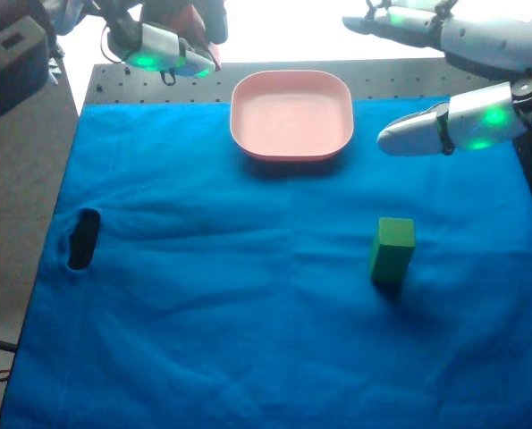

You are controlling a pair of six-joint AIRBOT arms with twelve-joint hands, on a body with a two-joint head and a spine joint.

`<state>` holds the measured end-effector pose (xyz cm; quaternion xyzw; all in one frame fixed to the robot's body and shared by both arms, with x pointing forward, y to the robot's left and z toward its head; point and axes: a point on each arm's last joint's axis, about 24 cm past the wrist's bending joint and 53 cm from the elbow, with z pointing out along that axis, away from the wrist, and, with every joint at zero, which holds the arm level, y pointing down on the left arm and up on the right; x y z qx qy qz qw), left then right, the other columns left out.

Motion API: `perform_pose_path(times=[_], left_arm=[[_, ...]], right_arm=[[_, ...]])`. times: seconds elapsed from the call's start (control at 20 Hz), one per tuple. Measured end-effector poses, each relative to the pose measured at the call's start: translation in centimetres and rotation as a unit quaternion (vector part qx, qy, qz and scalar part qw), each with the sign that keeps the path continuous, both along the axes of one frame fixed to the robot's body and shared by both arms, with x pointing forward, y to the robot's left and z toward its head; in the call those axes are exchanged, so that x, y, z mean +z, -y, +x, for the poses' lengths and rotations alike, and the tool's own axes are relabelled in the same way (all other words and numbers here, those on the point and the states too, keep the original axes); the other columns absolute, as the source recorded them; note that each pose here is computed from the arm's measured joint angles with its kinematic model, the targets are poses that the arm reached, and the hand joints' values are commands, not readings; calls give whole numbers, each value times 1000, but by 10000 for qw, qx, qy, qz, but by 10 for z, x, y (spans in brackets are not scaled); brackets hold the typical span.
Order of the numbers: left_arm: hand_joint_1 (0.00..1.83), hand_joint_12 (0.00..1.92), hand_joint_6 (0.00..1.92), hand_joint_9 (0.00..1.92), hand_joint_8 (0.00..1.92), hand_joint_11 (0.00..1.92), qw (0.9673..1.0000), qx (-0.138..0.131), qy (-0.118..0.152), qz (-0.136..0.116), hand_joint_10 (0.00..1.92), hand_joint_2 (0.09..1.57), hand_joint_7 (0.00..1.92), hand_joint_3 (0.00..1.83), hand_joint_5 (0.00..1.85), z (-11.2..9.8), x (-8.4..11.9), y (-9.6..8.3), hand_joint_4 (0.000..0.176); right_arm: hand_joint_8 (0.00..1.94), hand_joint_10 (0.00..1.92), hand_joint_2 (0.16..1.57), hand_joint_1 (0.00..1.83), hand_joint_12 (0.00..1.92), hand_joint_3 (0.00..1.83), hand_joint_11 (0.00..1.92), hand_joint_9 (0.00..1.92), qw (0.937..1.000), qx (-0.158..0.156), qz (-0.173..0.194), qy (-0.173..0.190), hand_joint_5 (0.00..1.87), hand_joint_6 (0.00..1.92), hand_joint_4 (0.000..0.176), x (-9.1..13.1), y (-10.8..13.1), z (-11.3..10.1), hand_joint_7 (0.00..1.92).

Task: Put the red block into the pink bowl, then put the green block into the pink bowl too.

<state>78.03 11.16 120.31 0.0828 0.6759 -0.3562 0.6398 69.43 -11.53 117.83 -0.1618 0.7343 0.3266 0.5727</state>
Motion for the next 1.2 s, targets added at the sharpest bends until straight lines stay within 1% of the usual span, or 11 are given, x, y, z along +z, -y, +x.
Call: perform_pose_path(times=[0.05, 0.15, 0.3, 0.45, 0.6, 0.7, 0.85, 0.9, 1.0, 1.1, 1.2], left_arm=[[1300, 1157, 115, 1424, 482, 1179, 10000, -2, 3, 13, 397, 989, 1371, 2, 1346, 2, 0, 3, 0], [1197, 1048, 293, 1480, 94, 1241, 10000, -27, 59, 21, 298, 989, 1418, 0, 1349, 5, 3, 9, 0], [1282, 962, 460, 1500, 426, 1251, 10000, -38, 86, 26, 145, 1000, 1368, 0, 1207, 9, 3, 16, 0], [1161, 1012, 651, 1549, 101, 1235, 9999, -78, 95, 40, 111, 1036, 1367, 1, 1167, 11, 2, 26, 0], [1295, 1116, 488, 1555, 590, 1182, 9999, -81, 72, 41, 118, 1015, 1317, 0, 1157, 14, -2, 32, 0], [1166, 1100, 688, 1549, 197, 1158, 9999, -98, 76, 26, 113, 1043, 1381, 0, 1143, 16, -3, 38, 0], [1150, 1176, 755, 1560, 115, 1122, 9998, -173, 60, 13, 129, 1057, 1437, 0, 1111, 16, -8, 52, 0], [1164, 1521, 623, 1440, 246, 1146, 9998, -203, 56, 13, 796, 1024, 1497, 8, 1185, 16, -9, 57, 0], [1178, 1559, 639, 1229, 461, 1024, 9998, -197, 65, 35, 1118, 1030, 1354, 0, 1175, 17, -9, 57, 0], [1167, 1882, 614, 1162, 1218, 1084, 9998, -184, 68, 37, 1629, 1024, 1172, 0, 1191, 18, -9, 56, 0], [1156, 1919, 658, 1111, 1249, 1056, 9998, -172, 76, 33, 1638, 1033, 1097, 0, 1166, 19, -8, 56, 0]], right_arm=[[5, 3, 1012, 26, 0, 0, 0, 23, 10000, 0, -1, -6, 16, 0, 0, -1, -1, 1, 101], [6, 7, 1010, 0, 4, 0, 9, 34, 10000, 29, 13, -9, 24, 3, 0, -3, -5, 2, 106], [3, 8, 1012, 0, 21, 0, 44, 42, 10000, 96, 22, -16, 20, 6, 0, -5, -13, 2, 95], [0, 14, 993, 0, 51, 0, 103, 65, 9999, 141, 56, 15, 23, 5, 0, -4, -17, 2, 87], [0, 8, 970, 0, 45, 0, 73, 60, 9999, 146, 60, 35, 14, 1, 0, -5, -19, 5, 85], [2, 4, 970, 0, 41, 0, 50, 55, 9998, 188, 88, 40, 15, 1, 0, -5, -23, 3, 91], [0, 0, 1007, 53, 43, 5, 39, 34, 9995, 274, 147, 70, 19, 2, 0, -3, -30, 1, 75], [1, 0, 1030, 125, 7, 10, 3, 18, 9994, 290, 163, 76, 18, 2, 0, -3, -31, 1, 78], [1, 2, 1008, 136, 0, 0, 0, 12, 9994, 301, 162, 77, 22, 3, 0, -3, -32, 0, 77], [0, 0, 991, 162, 0, 0, 0, 1, 9994, 301, 165, 73, 14, 1, 0, -3, -32, 0, 49], [5, 0, 1007, 160, 0, 1, 0, 0, 9993, 340, 164, 73, 9, 1, 0, -4, -36, -1, 27]])
